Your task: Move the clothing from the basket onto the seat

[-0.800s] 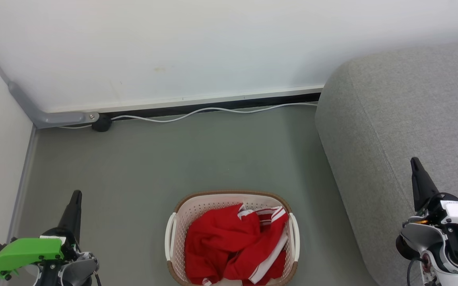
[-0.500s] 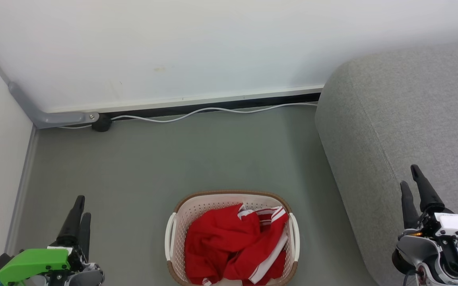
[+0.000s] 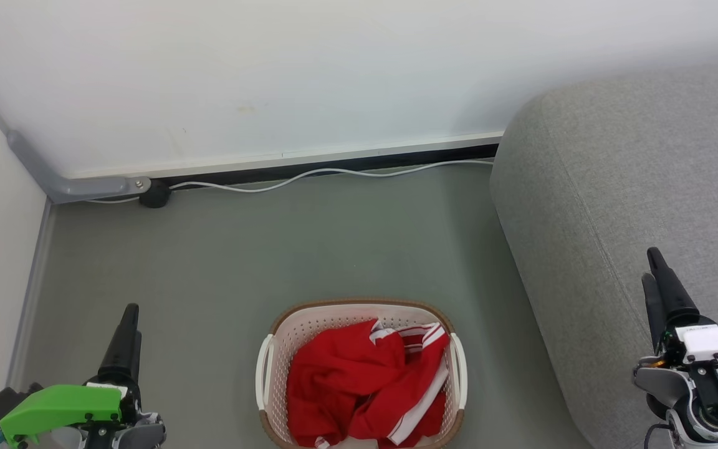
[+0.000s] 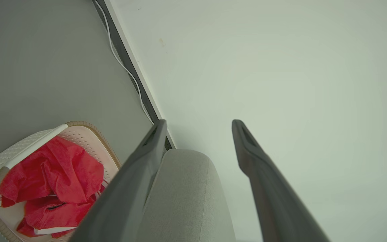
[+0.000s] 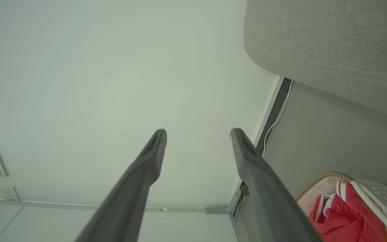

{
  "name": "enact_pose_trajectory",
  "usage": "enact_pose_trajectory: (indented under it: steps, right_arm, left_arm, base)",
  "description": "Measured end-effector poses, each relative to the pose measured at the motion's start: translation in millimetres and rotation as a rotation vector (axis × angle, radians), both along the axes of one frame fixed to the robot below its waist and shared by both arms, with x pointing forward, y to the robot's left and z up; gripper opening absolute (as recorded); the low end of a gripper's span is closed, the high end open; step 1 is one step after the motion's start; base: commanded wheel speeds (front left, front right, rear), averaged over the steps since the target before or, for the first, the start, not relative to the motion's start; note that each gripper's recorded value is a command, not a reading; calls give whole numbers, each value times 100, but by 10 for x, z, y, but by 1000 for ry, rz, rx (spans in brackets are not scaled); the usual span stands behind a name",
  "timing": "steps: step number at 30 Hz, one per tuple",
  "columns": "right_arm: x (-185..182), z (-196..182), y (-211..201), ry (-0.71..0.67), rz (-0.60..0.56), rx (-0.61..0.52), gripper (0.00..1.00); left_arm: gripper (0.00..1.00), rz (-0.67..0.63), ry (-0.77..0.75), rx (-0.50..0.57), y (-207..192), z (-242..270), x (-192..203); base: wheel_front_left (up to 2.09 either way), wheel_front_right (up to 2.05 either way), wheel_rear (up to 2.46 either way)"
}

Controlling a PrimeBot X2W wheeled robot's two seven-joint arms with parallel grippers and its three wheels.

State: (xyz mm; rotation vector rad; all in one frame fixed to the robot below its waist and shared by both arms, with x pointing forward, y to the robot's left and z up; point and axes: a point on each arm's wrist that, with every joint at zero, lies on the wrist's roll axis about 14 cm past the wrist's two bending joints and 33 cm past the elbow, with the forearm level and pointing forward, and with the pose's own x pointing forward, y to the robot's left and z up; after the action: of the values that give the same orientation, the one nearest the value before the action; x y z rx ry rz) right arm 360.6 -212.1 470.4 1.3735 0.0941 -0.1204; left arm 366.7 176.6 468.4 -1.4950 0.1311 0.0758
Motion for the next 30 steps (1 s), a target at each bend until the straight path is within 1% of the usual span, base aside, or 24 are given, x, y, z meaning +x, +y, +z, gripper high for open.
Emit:
enact_pose_trajectory:
  steps: [7,9,11,13,19,30]
  right_arm:
    - [9,3,108,14,64,-162,100]
    - [13,-8,168,25,96,-251,100]
    - [23,-2,194,25,109,-292,100]
    - [22,-5,204,28,115,-313,100]
    - [11,-22,289,32,151,-408,100]
    - [8,0,387,18,192,-591,100]
  left_arm:
    - [100,-46,-2,129,-51,-3,8]
    - [100,-69,-7,198,-91,-1,11]
    - [100,-81,-8,241,-116,-5,12]
    - [100,-88,-7,257,-127,-8,11]
    - [100,-110,-4,372,-148,-17,13]
    - [100,-138,-34,516,-239,36,33]
  base:
    - [0,0,0]
    - [0,0,0]
    - [0,0,0]
    - [0,0,0]
    - [0,0,0]
    - [0,0,0]
